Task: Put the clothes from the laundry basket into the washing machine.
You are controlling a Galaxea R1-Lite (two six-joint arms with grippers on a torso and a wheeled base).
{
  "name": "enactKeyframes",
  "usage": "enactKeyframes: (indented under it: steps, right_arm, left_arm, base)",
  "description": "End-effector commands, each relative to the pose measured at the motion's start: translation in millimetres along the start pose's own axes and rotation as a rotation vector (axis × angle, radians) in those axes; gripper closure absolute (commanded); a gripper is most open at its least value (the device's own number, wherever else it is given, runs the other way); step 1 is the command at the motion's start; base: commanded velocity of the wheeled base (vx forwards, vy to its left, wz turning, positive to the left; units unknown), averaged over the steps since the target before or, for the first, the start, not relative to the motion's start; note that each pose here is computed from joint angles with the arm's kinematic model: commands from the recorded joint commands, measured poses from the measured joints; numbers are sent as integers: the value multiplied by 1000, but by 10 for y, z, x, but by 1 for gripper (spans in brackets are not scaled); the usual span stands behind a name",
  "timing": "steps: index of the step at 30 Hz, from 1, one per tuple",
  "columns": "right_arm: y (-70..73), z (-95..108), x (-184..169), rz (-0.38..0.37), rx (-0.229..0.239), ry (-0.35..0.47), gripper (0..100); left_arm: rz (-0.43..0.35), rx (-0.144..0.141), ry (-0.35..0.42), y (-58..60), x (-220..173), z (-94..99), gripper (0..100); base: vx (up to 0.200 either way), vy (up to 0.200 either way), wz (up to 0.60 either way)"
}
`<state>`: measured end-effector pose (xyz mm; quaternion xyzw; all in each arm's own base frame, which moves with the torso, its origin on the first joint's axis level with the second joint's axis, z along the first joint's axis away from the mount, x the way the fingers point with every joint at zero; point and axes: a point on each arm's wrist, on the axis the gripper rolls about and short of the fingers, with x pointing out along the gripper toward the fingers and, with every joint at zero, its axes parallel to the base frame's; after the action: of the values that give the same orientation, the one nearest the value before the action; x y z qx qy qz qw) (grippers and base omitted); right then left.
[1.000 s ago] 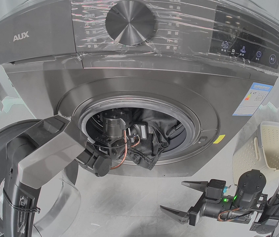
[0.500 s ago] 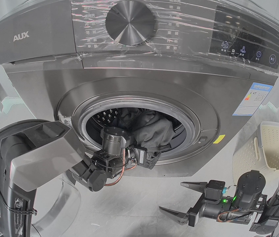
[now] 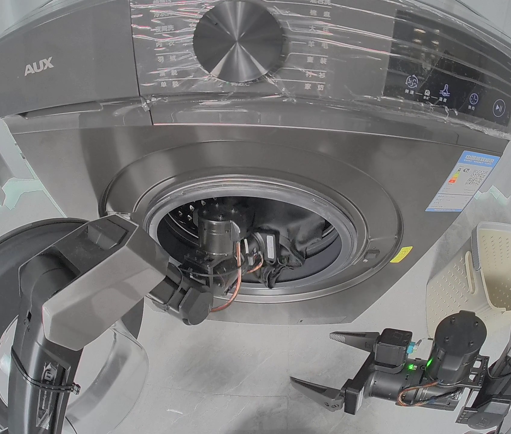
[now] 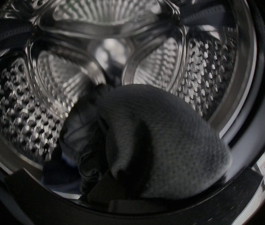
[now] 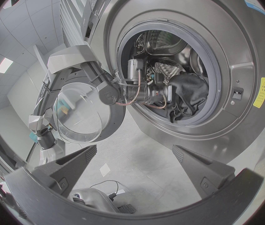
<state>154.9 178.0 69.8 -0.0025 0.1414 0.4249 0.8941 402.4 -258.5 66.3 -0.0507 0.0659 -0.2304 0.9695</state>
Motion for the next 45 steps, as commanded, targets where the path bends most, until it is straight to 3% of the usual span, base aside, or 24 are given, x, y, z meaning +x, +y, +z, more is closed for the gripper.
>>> enactKeyframes:
  steps: [1,8,11,16,17,22,23,32,39,42,45]
  right_arm:
    - [2,23,19,2,0,-12,0]
    - [3,26,17,2,0,-14,0]
    - [2,20,17,2,0,-11,0]
    - [1,11,18,2,-1,-6,0]
    - [1,11,18,2,1,-6,0]
    - [1,8,16,1,1,-5,0]
    - [1,8,16,1,1,-5,0]
    - [1,14,16,2,1,-8,0]
    - [1,14,16,2,1,-8,0]
    - [1,14,16,2,1,-8,0]
    - [2,17,14,2,0,-9,0]
  left_arm:
    - [50,-45,-190,131,286,292,100]
    - [89,-56,-336,294,513,478,100]
    - [141,-67,-400,355,580,591,100]
    - [152,-65,-387,366,603,519,100]
    - [153,-65,-383,367,602,506,0]
    - [151,-49,-270,325,534,266,0]
    - [145,-42,-217,295,441,256,0]
    - [67,-21,-47,154,-44,326,0]
    - [-74,2,113,-129,-558,253,0]
    - [-97,8,137,-194,-640,219,0]
    - [-107,37,156,-212,-694,176,0]
  base:
    - [0,0,0]
    - [0,0,0]
    - [0,0,0]
    - [0,0,0]
    - [0,0,0]
    - [0,0,0]
    - [0,0,0]
    - [0,0,0]
    - [0,0,0]
    - [0,0,0]
    - [0,0,0]
